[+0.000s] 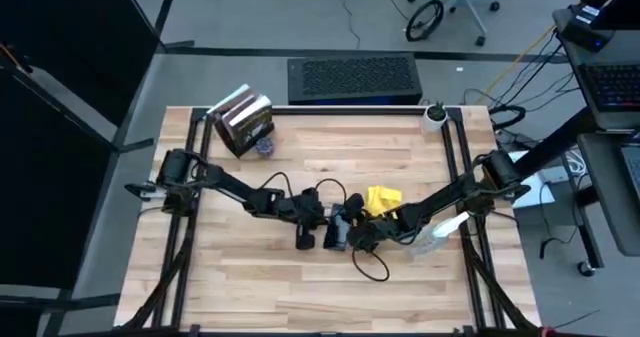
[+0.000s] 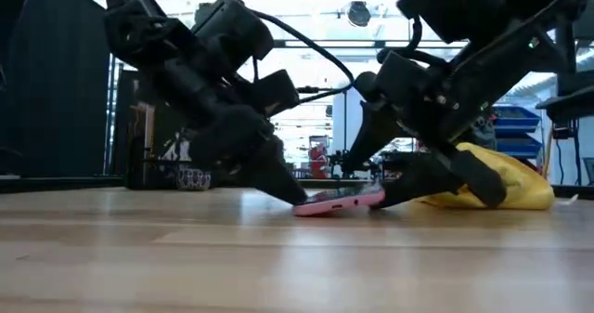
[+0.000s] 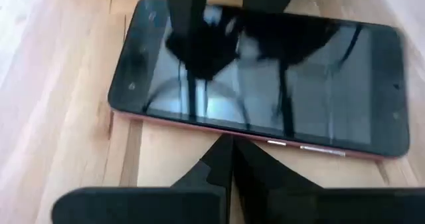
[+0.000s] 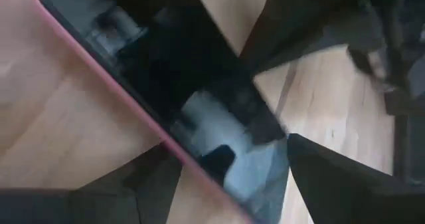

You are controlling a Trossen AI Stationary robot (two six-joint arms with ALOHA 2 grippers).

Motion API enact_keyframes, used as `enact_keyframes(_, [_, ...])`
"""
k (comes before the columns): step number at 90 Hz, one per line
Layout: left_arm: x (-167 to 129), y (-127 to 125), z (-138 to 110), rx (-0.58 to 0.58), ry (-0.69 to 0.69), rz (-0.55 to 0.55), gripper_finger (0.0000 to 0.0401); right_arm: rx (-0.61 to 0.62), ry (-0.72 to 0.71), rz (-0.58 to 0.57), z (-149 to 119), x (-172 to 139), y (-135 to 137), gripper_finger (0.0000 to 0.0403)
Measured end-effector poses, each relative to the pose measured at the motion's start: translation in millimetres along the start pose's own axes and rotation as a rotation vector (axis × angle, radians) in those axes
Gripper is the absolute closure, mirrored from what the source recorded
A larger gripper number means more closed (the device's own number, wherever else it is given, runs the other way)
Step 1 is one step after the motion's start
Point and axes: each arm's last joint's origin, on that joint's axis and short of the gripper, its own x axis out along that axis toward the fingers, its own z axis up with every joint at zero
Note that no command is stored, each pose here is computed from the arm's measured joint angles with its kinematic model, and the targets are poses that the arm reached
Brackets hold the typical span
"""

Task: Apply microfiber cloth
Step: Spray the back of the pink cellphone using the spray bottle

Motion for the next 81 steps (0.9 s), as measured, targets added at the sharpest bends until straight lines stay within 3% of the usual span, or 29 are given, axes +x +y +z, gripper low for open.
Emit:
enact_keyframes(14, [1, 0, 1, 0.0, -0.019, -0.002, 0.0401, -0.021, -0.003, -0.053, 3, 1, -1, 0.0154])
enact_keyframes(25, [1, 0, 1, 0.0, -0.017, -0.004, 0.0401, -0.029, 0.005, -0.073, 4, -2, -1, 0.0181])
enact_keyframes(61, [-6, 0, 4, 0.001, 0.012, -0.007, 0.0401, 0.141, 0.021, -0.123, 6, -3, -3, 0.0383])
enact_keyframes(72, [-27, 0, 8, 0.008, 0.099, -0.008, 0.0401, 0.264, 0.003, -0.131, 15, -4, -10, 0.0389])
enact_keyframes(81, [-54, 1, 16, 0.011, 0.165, 0.035, 0.0401, 0.397, -0.019, -0.067, 25, -8, -20, 0.0383])
